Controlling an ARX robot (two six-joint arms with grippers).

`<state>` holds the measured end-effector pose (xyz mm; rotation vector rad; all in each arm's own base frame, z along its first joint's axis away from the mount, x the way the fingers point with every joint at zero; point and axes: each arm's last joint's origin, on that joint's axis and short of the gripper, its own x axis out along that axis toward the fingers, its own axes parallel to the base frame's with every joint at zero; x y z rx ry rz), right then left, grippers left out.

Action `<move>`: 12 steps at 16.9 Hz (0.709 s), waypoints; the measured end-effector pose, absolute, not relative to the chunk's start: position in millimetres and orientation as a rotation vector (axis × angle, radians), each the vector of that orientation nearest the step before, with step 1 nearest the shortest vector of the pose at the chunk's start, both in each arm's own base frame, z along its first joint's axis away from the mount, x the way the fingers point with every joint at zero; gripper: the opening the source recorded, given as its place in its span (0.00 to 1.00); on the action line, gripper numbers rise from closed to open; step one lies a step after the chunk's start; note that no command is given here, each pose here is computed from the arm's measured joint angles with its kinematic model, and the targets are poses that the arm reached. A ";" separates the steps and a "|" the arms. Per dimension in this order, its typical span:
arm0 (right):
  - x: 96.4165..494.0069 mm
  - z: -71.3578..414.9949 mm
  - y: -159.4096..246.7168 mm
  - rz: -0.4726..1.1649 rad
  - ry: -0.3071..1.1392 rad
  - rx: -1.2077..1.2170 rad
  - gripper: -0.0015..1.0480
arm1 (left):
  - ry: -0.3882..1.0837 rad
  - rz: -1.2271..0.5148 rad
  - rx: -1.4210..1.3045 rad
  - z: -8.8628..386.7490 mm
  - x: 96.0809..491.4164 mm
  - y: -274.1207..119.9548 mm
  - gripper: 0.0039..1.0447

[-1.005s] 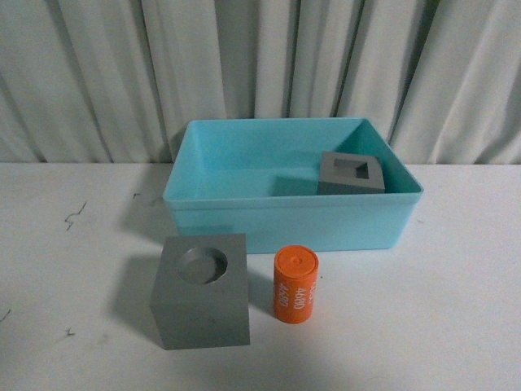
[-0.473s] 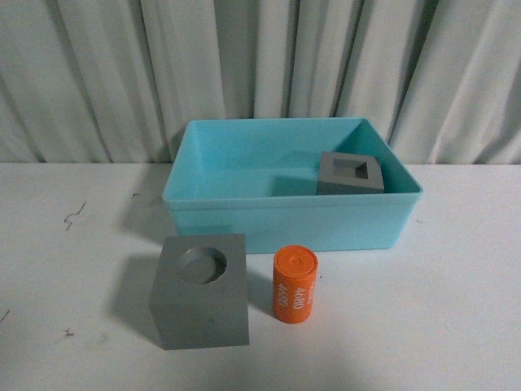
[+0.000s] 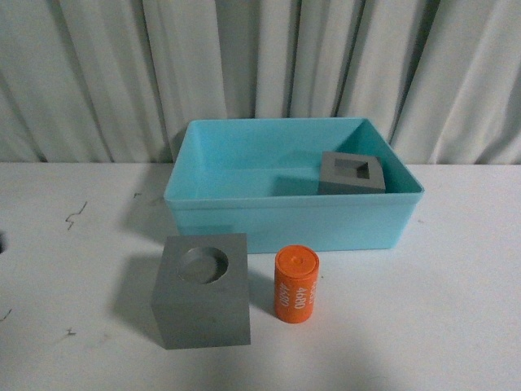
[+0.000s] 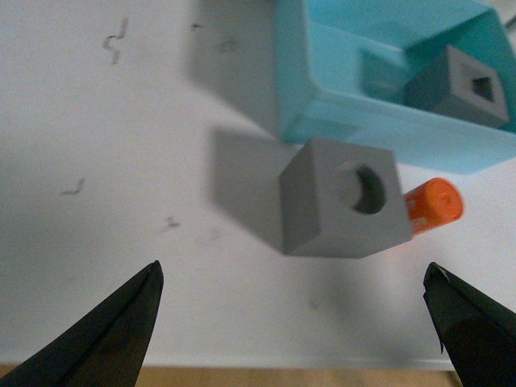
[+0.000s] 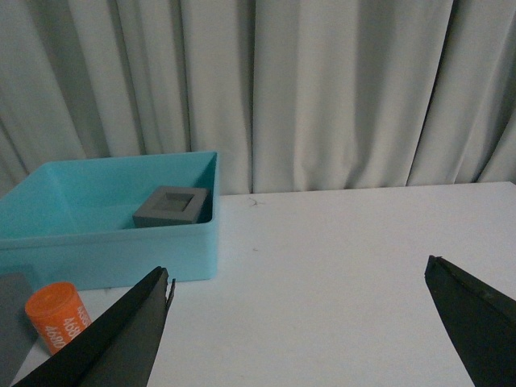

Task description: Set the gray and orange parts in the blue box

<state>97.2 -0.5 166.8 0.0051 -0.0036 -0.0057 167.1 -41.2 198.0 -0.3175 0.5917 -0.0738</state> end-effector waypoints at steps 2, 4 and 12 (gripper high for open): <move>97.2 166.8 -0.5 -0.006 -0.004 0.005 0.94 | 0.622 -0.221 -0.289 196.8 214.0 -84.0 0.94; 97.2 166.8 -0.5 -0.006 -0.004 0.005 0.94 | 0.649 -0.259 -0.275 188.9 235.4 -102.7 0.94; 97.2 166.8 -0.5 -0.006 -0.004 0.005 0.94 | 0.818 -0.224 -0.209 107.4 302.9 -110.8 0.94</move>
